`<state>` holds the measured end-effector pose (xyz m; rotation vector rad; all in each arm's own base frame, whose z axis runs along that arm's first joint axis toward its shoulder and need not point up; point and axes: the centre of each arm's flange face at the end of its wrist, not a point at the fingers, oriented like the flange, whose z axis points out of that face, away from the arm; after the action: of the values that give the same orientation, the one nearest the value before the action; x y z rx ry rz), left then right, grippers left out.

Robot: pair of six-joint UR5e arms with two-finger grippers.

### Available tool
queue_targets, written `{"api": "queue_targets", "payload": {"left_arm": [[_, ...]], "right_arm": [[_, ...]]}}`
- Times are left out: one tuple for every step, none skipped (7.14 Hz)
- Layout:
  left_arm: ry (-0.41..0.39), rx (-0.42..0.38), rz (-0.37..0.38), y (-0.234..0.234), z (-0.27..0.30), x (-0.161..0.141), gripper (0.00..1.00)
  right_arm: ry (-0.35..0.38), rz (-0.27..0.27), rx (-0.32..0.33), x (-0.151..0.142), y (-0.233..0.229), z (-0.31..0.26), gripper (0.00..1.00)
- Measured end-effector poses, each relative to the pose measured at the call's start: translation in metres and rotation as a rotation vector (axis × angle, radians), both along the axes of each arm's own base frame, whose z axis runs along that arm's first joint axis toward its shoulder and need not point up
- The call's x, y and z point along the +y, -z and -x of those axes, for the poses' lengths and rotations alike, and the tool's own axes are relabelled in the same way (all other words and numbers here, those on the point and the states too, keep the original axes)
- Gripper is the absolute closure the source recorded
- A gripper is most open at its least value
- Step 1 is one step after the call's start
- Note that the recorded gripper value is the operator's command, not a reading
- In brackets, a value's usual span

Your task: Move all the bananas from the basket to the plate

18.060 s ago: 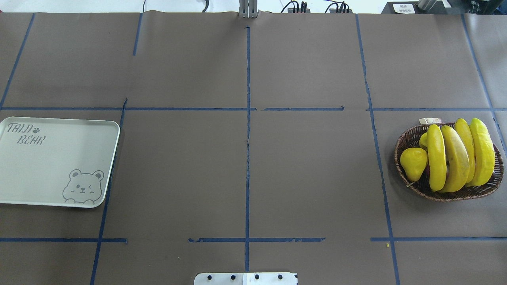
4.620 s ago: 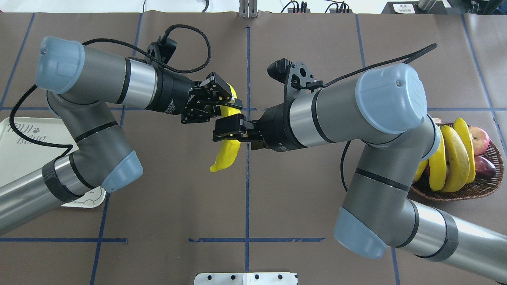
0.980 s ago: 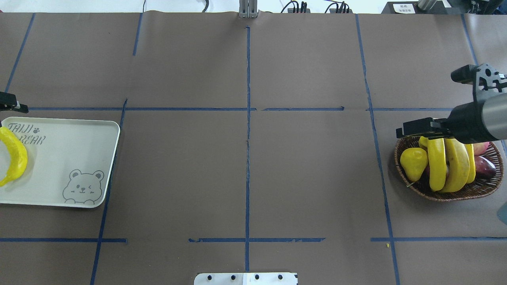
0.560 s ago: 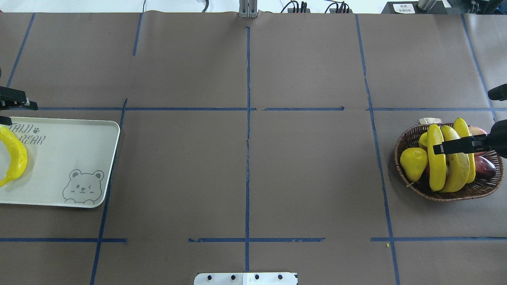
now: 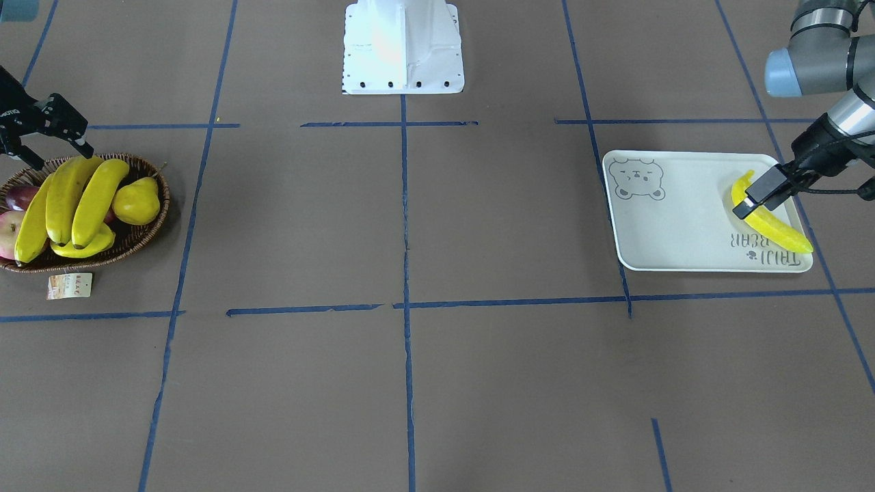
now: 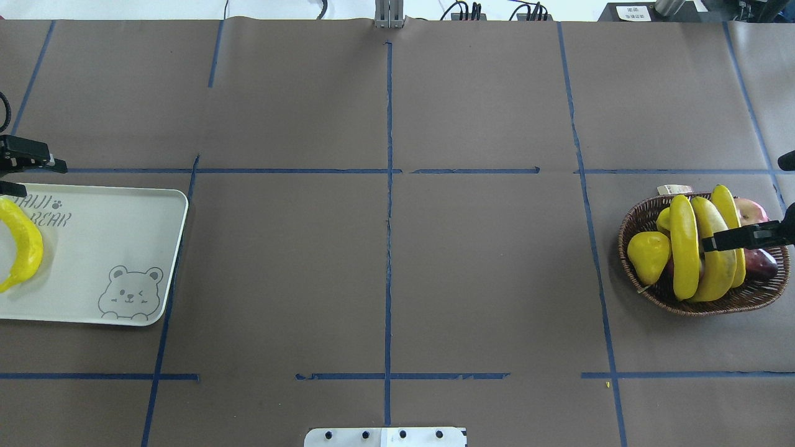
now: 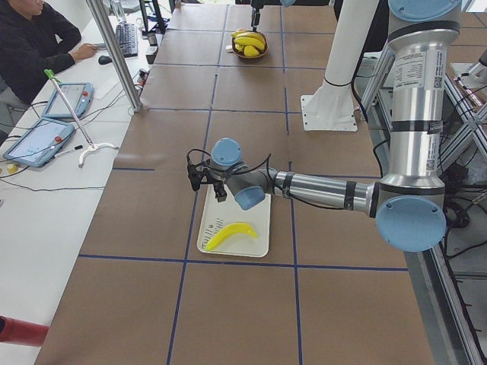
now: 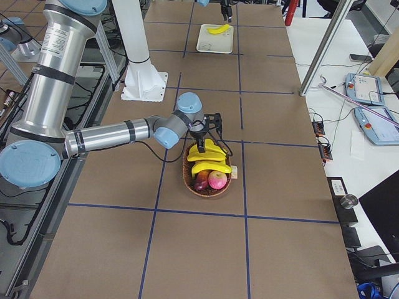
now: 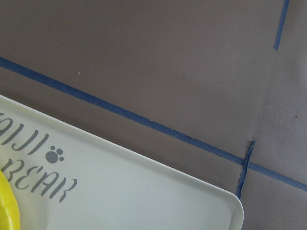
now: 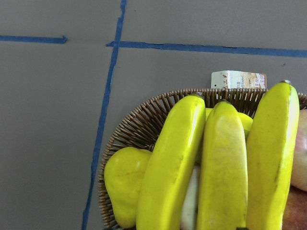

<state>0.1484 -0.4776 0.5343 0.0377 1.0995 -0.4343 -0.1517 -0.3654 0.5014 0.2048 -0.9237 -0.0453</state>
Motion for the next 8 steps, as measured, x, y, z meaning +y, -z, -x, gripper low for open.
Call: {"api": "queue_targets", "payload": {"left_arm": [[-0.001, 0.001, -0.001, 0.001, 0.0, 0.0, 0.0], [-0.002, 0.001, -0.002, 0.001, -0.001, 0.0, 0.0], [-0.004, 0.001, -0.003, 0.001, -0.002, 0.001, 0.0], [-0.007, 0.001, -0.003, 0.001, -0.004, 0.001, 0.0], [-0.009, 0.001, -0.004, 0.001, -0.005, 0.002, 0.0], [-0.01, 0.002, -0.005, 0.002, -0.005, 0.002, 0.0], [-0.011, 0.002, -0.005, 0.002, -0.005, 0.002, 0.0], [-0.01, 0.002, -0.005, 0.002, -0.005, 0.002, 0.0]], "right_arm": [[0.001, 0.013, 0.01, 0.003, -0.007, -0.002, 0.16], [0.002, 0.024, 0.019, 0.004, -0.014, -0.003, 0.18], [0.002, 0.034, 0.028, 0.004, -0.021, -0.002, 0.2], [0.001, 0.043, 0.038, 0.002, -0.028, 0.0, 0.27], [0.002, 0.049, 0.043, 0.001, -0.032, 0.001, 0.31], [0.002, 0.054, 0.046, 0.0, -0.034, 0.002, 0.34], [0.003, 0.057, 0.049, -0.001, -0.036, 0.003, 0.36], [0.005, 0.06, 0.051, -0.001, -0.037, 0.004, 0.36]]}}
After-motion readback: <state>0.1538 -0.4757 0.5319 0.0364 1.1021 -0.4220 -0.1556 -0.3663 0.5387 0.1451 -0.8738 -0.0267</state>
